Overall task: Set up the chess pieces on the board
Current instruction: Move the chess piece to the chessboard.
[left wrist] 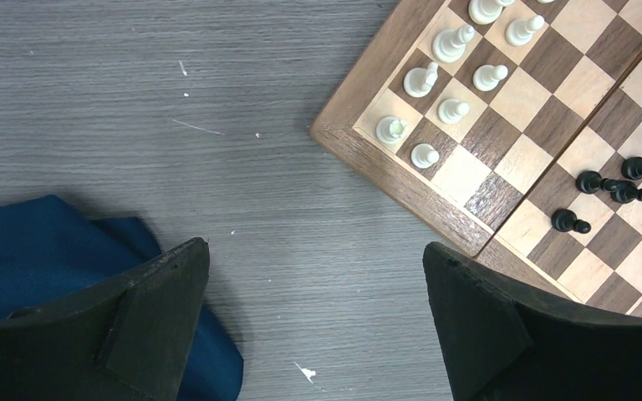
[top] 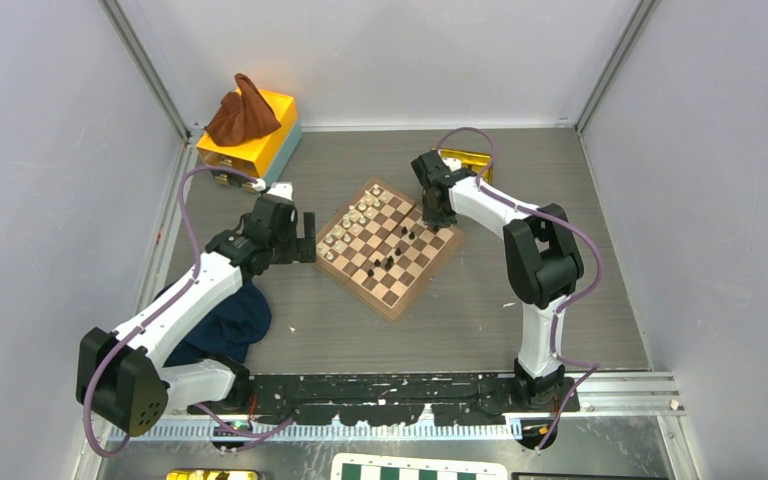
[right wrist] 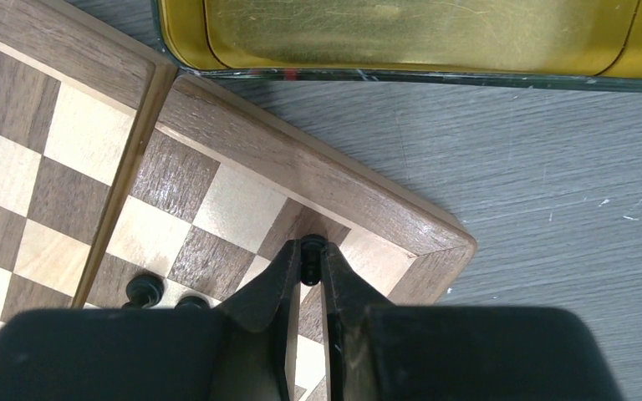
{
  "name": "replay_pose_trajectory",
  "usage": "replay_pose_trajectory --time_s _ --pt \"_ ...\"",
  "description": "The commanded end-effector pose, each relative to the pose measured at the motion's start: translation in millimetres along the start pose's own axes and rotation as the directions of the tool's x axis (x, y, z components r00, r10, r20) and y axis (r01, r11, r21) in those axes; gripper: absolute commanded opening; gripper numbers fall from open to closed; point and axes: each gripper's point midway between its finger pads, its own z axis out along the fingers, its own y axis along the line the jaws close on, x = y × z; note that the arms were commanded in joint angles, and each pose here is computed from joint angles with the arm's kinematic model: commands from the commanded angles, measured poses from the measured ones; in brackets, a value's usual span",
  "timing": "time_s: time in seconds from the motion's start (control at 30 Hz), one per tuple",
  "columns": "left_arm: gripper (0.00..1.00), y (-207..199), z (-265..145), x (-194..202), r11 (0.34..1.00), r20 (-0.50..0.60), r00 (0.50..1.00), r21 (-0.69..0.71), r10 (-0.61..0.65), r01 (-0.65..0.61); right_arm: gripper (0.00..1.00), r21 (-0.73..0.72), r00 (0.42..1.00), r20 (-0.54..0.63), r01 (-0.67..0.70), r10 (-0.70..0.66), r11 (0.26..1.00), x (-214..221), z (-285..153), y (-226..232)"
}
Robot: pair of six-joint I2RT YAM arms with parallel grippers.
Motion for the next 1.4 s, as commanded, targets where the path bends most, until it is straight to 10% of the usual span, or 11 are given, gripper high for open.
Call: replay_pose_trajectory --time_s 0.0,0.33,0.7,1.37 --pt "1.0 -3.2 1.0 -9.5 1.0 0.036 0.999 0.017 -0.013 0.012 0.1 -0.051 0.999 0.027 -0.039 0.041 0.998 -15.5 -14.5 10.4" --pt "1.0 -3.3 2.7 -7.2 1.0 0.031 0.999 0.017 -0.015 0.014 0.13 -0.04 0.999 0.02 -0.034 0.035 0.999 -14.7 -11.6 10.0" --pt "1.0 -5.1 5.6 -7.4 1.0 0.027 1.0 0.021 -0.014 0.013 0.5 -0.047 0.999 0.039 -0.009 0.01 0.999 -19.3 -14.9 9.6" --pt "1.0 -7.0 8.4 -8.8 1.0 0.027 1.0 0.024 -0.014 0.013 0.5 -0.13 0.993 0.103 0.072 -0.059 0.989 -41.8 -61.4 29.6"
